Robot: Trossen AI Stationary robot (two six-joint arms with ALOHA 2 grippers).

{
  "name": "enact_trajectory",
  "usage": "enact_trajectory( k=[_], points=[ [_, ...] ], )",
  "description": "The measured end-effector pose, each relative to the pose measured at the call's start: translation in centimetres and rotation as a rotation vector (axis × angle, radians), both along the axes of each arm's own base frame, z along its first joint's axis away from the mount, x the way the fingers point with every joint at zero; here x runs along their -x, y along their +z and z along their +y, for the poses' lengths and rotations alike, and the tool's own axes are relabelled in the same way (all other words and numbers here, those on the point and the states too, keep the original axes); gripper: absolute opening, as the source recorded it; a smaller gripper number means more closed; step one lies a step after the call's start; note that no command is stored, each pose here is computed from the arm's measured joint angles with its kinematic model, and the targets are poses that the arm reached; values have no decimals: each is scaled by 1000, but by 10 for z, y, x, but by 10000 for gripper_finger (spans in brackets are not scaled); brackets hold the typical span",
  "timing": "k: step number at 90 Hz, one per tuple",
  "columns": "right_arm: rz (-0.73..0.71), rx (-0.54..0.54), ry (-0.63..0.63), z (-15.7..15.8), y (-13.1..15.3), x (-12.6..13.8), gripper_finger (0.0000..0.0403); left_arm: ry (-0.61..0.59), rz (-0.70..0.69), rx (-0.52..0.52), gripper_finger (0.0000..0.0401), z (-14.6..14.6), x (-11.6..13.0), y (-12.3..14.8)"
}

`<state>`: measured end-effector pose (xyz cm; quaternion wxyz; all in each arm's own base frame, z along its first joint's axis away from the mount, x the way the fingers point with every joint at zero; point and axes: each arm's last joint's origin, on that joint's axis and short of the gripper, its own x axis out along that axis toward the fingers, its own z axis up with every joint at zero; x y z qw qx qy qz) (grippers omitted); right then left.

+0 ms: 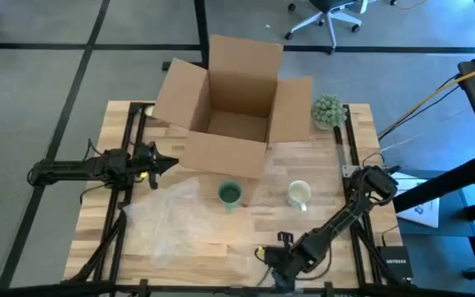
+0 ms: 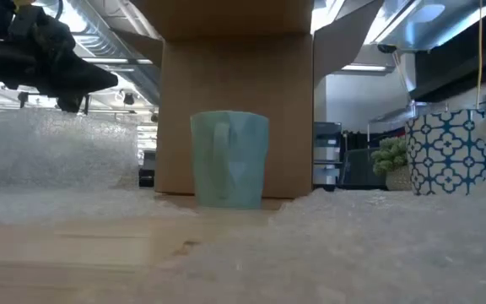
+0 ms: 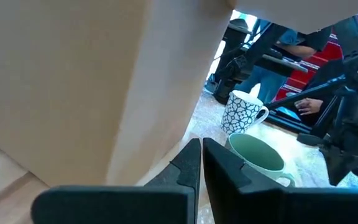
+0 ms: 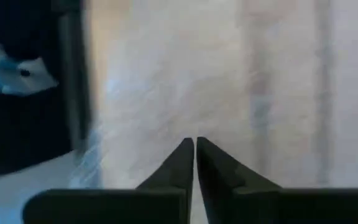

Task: Wrap mug
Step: Wrap the bottom white blue floral mug glass

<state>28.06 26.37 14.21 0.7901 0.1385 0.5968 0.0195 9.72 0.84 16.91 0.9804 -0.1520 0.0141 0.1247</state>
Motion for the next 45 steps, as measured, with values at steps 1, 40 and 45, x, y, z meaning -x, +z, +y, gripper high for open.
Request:
enact_trajectory(
  k=[1, 40, 45],
  points=[
    [4, -2, -1, -1, 0, -1, 23, 0, 0, 0, 0, 0, 0, 0],
    [117, -2, 169, 3, -2, 14, 206, 2, -7, 30, 0, 0, 0, 0],
    [74, 37, 176, 5, -2, 15, 216, 2, -9, 39, 0, 0, 0, 0]
  ],
)
